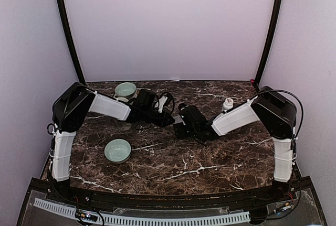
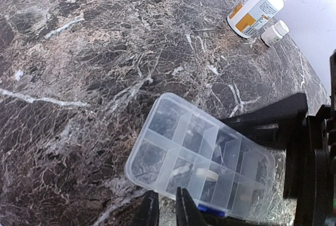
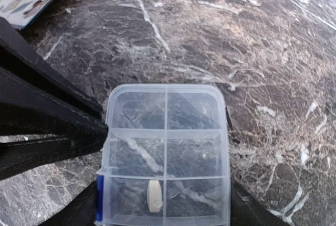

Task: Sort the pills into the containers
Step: Adjust the lid of the pill container on the pill container.

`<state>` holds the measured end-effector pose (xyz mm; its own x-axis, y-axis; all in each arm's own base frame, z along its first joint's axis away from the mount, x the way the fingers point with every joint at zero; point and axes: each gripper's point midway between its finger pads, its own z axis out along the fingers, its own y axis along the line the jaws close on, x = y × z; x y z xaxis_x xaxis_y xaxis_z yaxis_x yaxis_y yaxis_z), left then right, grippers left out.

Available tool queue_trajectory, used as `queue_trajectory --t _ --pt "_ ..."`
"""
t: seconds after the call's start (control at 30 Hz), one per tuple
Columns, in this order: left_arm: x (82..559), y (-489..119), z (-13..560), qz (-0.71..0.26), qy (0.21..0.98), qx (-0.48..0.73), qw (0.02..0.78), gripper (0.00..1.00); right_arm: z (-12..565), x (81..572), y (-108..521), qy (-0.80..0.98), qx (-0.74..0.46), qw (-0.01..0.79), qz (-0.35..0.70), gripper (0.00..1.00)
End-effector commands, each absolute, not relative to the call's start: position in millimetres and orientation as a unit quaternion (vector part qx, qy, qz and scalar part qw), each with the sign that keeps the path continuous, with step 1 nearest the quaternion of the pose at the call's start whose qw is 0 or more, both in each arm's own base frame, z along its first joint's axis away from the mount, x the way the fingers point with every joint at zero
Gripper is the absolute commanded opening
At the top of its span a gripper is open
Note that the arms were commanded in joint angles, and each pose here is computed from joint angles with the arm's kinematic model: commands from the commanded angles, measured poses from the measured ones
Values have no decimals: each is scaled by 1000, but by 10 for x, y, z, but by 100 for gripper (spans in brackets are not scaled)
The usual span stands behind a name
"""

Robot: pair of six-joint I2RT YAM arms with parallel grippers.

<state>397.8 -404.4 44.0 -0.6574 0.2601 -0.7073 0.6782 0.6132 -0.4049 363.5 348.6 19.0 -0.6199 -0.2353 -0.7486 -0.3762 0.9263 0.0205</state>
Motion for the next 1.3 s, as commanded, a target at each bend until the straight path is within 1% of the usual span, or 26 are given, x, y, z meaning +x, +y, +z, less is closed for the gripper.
queue_trajectory --t 0.0,0.33,0.67,0.83,1.07,1.1,1.13,1.17,1.2,1.23,1.27 --pt "4042 -4048 821 -351 828 274 341 15 -223 3338 3257 923 -209 313 79 99" --pt "4072 -4038 930 -349 824 270 355 16 34 3360 3289 912 -209 336 111 100" --pt "4125 -4035 1120 -349 816 266 376 16 468 3341 3294 895 -201 371 142 100" --pt "4181 -4008 1124 -330 820 267 384 20 635 3279 3236 892 -190 381 152 100" --pt "4288 -4034 1048 -307 828 282 375 25 643 3050 3199 895 -187 372 158 100" --pt "4298 -4033 1044 -304 829 283 375 25 635 3017 3203 896 -187 370 159 98" --pt "4316 -4032 1038 -301 830 283 375 25 618 2984 3212 897 -186 366 162 93" --pt "4339 -4028 1031 -299 831 284 373 26 594 2953 3215 899 -184 362 163 82" --pt "4349 -4036 1018 -298 833 284 370 26 569 2925 3217 901 -181 358 163 76" --pt "4368 -4037 1002 -296 834 286 367 26 538 2907 3210 904 -177 355 160 66" --pt "4378 -4047 971 -294 836 287 363 26 502 2882 3207 907 -174 351 156 45"
